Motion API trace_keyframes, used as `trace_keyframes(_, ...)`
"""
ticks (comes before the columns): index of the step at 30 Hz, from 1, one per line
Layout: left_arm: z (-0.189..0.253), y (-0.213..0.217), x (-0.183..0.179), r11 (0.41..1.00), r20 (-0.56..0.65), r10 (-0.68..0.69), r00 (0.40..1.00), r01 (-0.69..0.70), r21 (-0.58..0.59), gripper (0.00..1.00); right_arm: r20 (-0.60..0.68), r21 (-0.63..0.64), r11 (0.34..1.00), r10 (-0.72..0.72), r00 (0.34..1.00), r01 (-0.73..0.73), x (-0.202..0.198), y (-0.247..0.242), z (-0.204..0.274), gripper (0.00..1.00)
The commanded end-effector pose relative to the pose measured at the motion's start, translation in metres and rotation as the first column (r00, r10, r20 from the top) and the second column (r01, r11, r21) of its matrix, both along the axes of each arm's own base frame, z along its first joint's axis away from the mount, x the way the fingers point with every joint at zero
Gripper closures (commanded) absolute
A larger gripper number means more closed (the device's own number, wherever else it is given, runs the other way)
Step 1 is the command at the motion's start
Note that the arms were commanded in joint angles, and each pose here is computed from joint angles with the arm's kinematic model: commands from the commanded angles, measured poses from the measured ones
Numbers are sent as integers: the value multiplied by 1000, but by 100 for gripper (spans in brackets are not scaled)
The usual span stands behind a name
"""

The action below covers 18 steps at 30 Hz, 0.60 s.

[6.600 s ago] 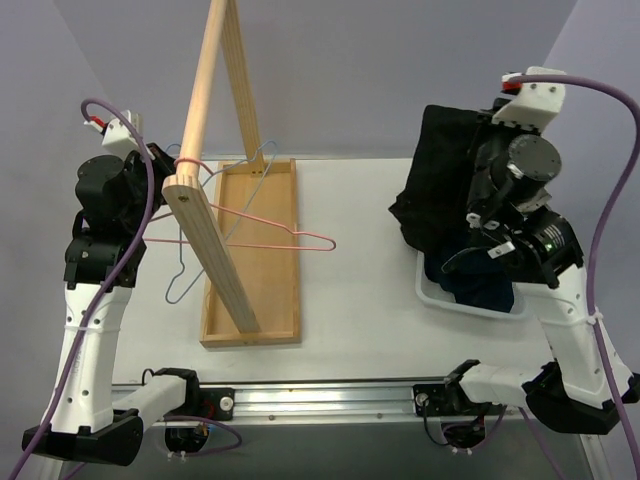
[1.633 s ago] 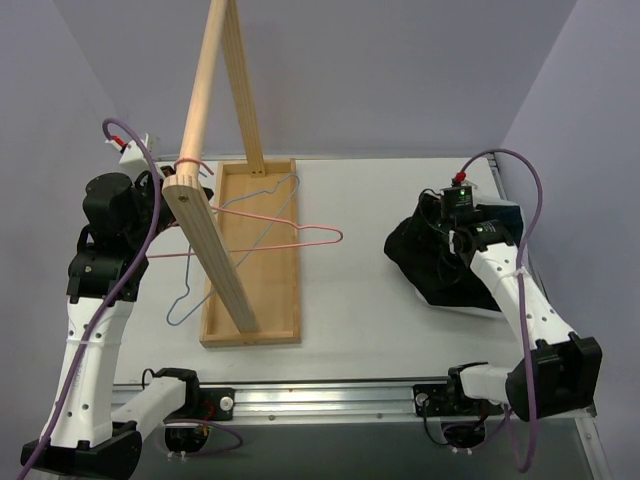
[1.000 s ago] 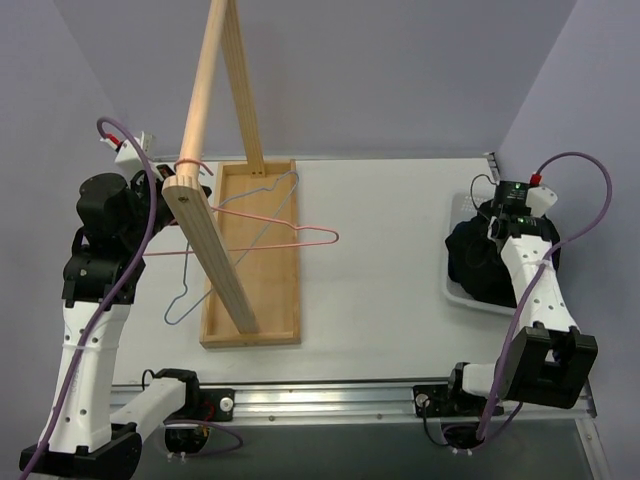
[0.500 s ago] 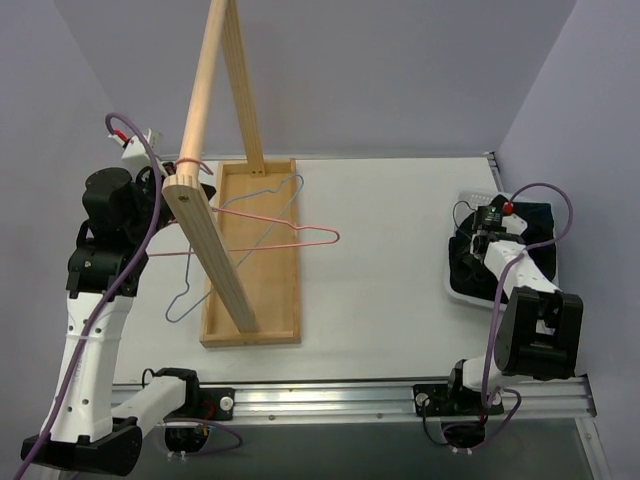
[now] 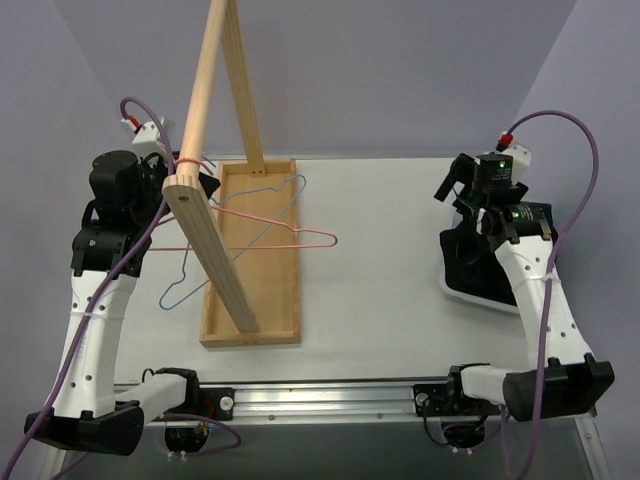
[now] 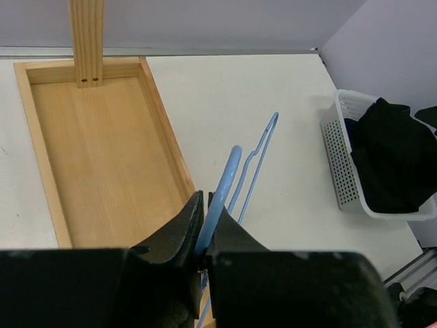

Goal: Remove the skirt from the hanger

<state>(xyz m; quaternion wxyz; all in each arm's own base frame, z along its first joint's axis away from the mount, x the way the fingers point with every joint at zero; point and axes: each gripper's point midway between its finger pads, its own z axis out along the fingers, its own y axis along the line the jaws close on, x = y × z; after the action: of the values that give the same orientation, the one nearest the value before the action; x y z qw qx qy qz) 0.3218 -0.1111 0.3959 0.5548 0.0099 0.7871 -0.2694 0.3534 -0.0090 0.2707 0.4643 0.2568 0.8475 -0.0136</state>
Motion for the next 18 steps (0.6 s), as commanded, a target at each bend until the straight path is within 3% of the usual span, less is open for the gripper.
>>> trace_keyframes(1,30,-7,-10,997,92,-75,993,73,24,98,126,104,931,336,933,-349,1,69,38,0)
trace_keyframes(2,34,-11,-14,995,103,-104,989,102,23,98,189,158,854,466,864,-495,-2,101,50,0)
trace_keyframes(5,45,-20,-22,986,132,-164,978,163,16,98,329,165,672,652,683,-722,-2,162,71,0)
trace_keyframes(6,46,-23,-24,984,132,-179,975,180,4,98,361,176,568,723,589,-804,-12,185,75,0)
trace_keyframes(10,54,-33,-31,970,136,-234,963,241,-38,98,424,133,295,846,323,-946,-25,252,69,2)
trace_keyframes(13,56,-38,-36,959,130,-267,955,276,-64,98,475,109,151,860,185,-983,-35,277,67,2)
trace_keyframes(16,57,-40,-39,953,126,-285,950,295,-70,98,498,105,49,862,95,-993,-43,290,64,2)
trace_keyframes(18,56,-43,-41,946,124,-305,944,316,-75,98,492,106,31,867,80,-994,-45,294,59,2)
